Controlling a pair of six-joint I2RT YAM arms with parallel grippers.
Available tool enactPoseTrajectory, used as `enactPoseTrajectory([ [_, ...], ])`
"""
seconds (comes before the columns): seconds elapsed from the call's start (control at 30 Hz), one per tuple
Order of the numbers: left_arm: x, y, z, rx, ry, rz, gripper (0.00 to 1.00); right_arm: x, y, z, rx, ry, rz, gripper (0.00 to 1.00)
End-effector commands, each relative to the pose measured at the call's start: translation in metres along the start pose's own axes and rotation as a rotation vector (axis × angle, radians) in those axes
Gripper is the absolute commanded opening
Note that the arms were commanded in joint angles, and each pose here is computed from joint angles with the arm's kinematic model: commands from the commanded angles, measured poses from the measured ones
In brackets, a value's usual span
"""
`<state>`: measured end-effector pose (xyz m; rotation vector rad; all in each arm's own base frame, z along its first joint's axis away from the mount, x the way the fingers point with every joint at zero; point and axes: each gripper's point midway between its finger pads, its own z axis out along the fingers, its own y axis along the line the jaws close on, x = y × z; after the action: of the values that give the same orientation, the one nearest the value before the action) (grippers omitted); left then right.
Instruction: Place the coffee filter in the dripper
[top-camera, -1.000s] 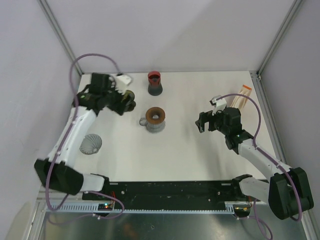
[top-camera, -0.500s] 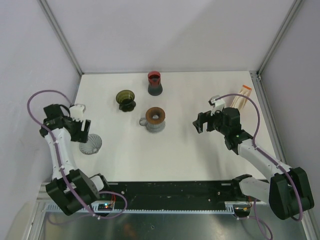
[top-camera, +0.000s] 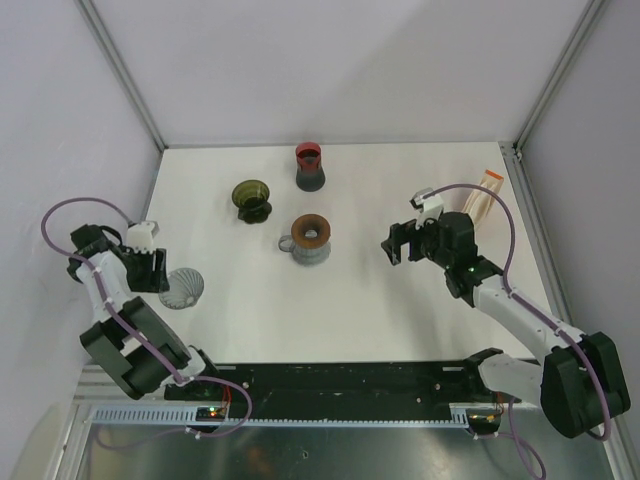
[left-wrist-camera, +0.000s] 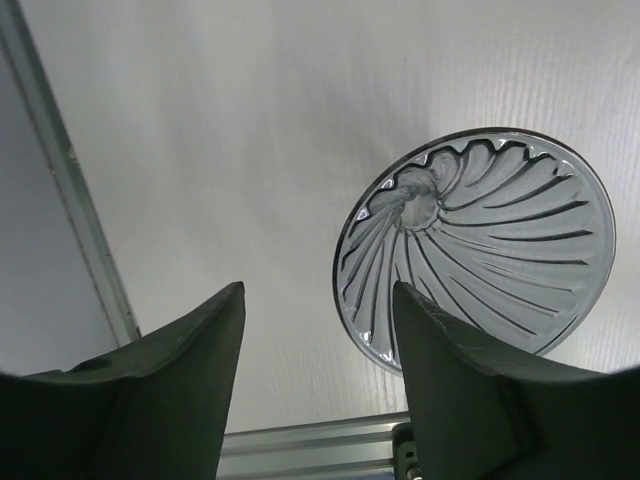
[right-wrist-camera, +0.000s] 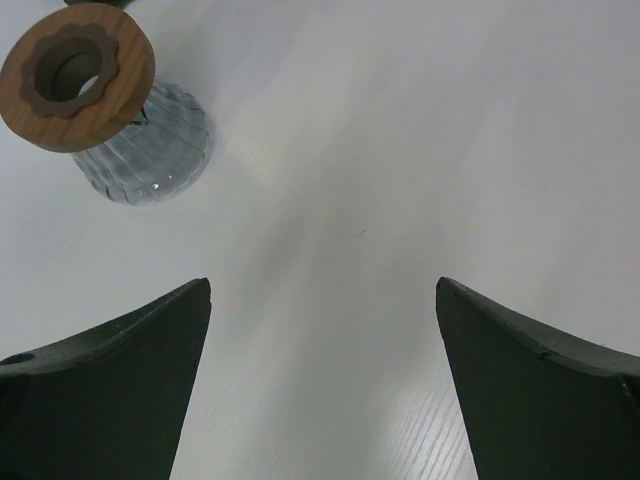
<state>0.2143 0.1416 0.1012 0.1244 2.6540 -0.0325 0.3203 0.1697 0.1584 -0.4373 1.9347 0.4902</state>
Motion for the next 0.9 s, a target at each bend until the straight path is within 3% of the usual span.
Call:
enactPoseTrajectory([
  [0.0,-0.006,-0.008,0.011,0.075,-0.057,0.012,0.61,-0.011,-0.002,0.002,0.031,-0.011,-0.027,0.99],
  [0.4,0.002,-0.024,0.029,0.18,-0.038,-0.045,0.04,-0.01,-0.002,0.004,0.042,0.003,-0.03,0.99],
  [0.67,-0.024,-0.048,0.016,0.256,-0.155,-0.095,0.0,-0.017,0.007,0.0,0.053,0.022,-0.044,0.99],
  [0.87,-0.058,-0.08,-0.011,0.304,-0.252,-0.063,0.0,-0.043,0.042,-0.006,0.002,0.021,-0.059,0.99],
])
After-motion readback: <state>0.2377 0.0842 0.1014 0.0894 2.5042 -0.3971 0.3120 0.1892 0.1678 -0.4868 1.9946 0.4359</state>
